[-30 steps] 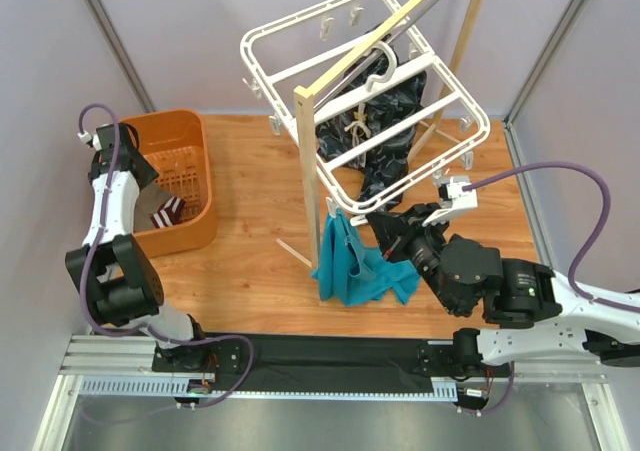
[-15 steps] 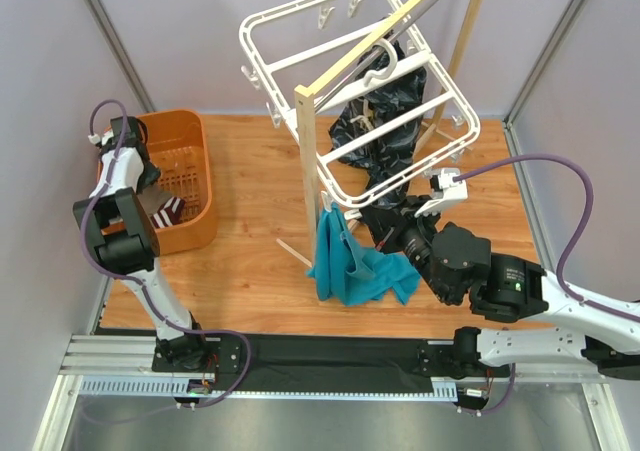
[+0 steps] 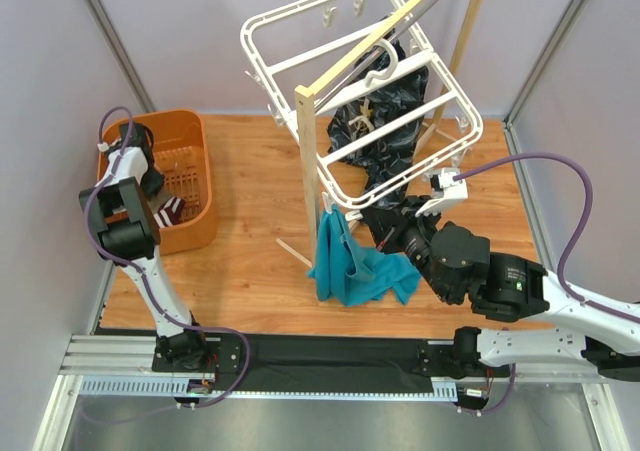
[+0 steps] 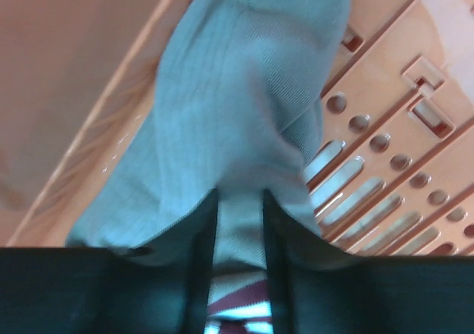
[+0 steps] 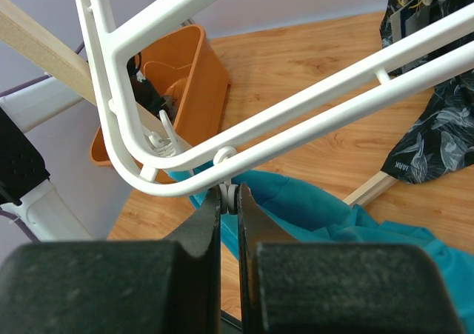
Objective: Clip the socks to the hanger
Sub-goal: Adjust the sock in the bin.
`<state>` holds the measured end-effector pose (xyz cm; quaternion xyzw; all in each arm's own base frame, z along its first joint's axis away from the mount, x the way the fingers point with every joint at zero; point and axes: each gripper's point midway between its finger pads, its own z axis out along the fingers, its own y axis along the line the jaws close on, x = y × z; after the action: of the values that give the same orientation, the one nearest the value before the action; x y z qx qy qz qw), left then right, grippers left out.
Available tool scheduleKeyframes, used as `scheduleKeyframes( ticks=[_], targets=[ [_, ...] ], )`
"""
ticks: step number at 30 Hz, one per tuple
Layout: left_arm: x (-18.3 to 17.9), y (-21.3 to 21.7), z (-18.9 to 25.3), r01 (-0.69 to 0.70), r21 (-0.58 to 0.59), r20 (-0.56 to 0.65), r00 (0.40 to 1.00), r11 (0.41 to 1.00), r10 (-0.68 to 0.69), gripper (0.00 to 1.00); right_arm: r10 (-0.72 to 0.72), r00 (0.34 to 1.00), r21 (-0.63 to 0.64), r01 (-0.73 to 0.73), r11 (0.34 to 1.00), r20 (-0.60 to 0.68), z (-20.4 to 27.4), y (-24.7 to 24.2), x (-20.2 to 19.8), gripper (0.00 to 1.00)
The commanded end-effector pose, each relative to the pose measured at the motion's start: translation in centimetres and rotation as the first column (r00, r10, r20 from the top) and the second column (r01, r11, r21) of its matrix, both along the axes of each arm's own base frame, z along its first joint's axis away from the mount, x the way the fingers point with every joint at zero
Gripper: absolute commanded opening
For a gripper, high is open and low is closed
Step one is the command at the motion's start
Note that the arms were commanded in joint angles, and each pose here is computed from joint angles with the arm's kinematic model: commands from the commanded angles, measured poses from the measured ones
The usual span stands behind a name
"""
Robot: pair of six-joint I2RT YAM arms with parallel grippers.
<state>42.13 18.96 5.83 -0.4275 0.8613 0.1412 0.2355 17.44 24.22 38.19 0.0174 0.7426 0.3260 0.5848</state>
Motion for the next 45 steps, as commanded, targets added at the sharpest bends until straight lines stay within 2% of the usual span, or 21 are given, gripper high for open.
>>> scheduleKeyframes(
  ticks=[1,4,7,8,9,11,14,15,19,23,30,35,39,41,43,44,45],
  targets=[
    [1.8,0.3,1.3,0.019,-0.001,0.046,0.999,1.000,-0.019,0.40,0.015,1.000,-0.026,-0.015,1.000,-0.024,-0.5,-0.1,-0.3,0.00],
    [1.9,0.2,0.8,0.026,-0.010,0.041,0.999,1.000,-0.026,0.47,0.016,1.000,-0.026,-0.017,1.000,-0.025,-0.5,0.0,-0.3,0.00],
    [2.4,-0.1,0.4,0.046,-0.028,0.052,0.998,0.999,-0.044,0.43,0.012,1.000,-0.033,-0.013,0.999,-0.023,-0.4,-0.1,-0.2,0.00],
    [2.6,-0.3,0.3,0.058,-0.034,0.056,0.997,0.998,-0.056,0.40,0.010,1.000,-0.036,-0.011,0.999,-0.024,-0.5,-0.2,-0.2,0.00],
    [2.8,-0.2,0.1,0.063,-0.034,0.061,0.996,0.997,-0.061,0.32,0.012,1.000,-0.039,-0.013,0.999,-0.025,-0.5,-0.1,-0.2,0.00],
    [3.3,-0.4,0.1,0.083,-0.041,0.079,0.994,0.996,-0.080,0.25,0.012,1.000,-0.044,-0.013,0.999,-0.026,-0.6,-0.2,-0.2,0.00],
    [4.4,-1.0,0.7,0.129,-0.068,0.121,0.985,0.989,-0.120,0.04,0.013,1.000,-0.049,-0.014,0.999,-0.028,-0.6,-0.1,-0.2,0.00],
    [4.6,-1.1,1.5,0.134,-0.066,0.139,0.983,0.989,-0.124,0.00,0.012,1.000,-0.047,-0.013,0.999,-0.027,-0.5,-0.2,-0.1,0.00],
    [6.2,-2.4,5.3,0.180,-0.091,0.276,0.949,0.979,-0.149,0.00,0.017,1.000,-0.052,-0.018,0.998,-0.026,-0.5,0.0,0.0,0.00],
    [7.0,-3.6,11.0,0.192,-0.080,0.428,0.893,0.978,-0.140,0.00,0.009,1.000,-0.060,-0.011,0.998,-0.029,-0.6,-0.2,0.2,0.00],
    [8.0,-4.5,14.7,0.173,-0.096,0.539,0.837,0.980,-0.095,0.00,0.009,0.999,-0.068,-0.011,0.998,-0.033,-0.7,-0.2,0.5,0.00],
    [8.7,-4.0,13.8,0.159,-0.106,0.517,0.852,0.982,-0.082,0.00,0.012,0.999,-0.074,-0.014,0.997,-0.031,-0.4,-0.2,0.6,0.00],
    [10.3,-3.7,13.9,0.169,-0.095,0.556,0.826,0.981,-0.088,0.00,0.010,0.999,-0.087,-0.014,0.996,-0.037,-0.7,0.0,0.7,0.00],
    [11.7,-4.1,14.1,0.218,-0.093,0.571,0.811,0.971,-0.127,0.00,0.014,0.999,-0.088,-0.018,0.996,-0.041,-0.7,0.1,0.6,0.00],
    [11.7,-3.8,13.9,0.218,-0.085,0.541,0.829,0.972,-0.138,0.00,0.016,0.999,-0.093,-0.020,0.996,-0.043,-0.6,0.1,0.6,0.00],
    [10.7,-4.0,13.4,0.203,-0.098,0.497,0.858,0.974,-0.129,0.07,0.014,0.999,-0.097,-0.018,0.995,-0.046,-0.7,0.1,0.6,0.00],
    [10.0,-3.6,12.9,0.171,-0.086,0.466,0.878,0.982,-0.112,0.21,0.015,0.999,-0.094,-0.019,0.995,-0.045,-0.6,0.1,0.6,0.00]
  ],
)
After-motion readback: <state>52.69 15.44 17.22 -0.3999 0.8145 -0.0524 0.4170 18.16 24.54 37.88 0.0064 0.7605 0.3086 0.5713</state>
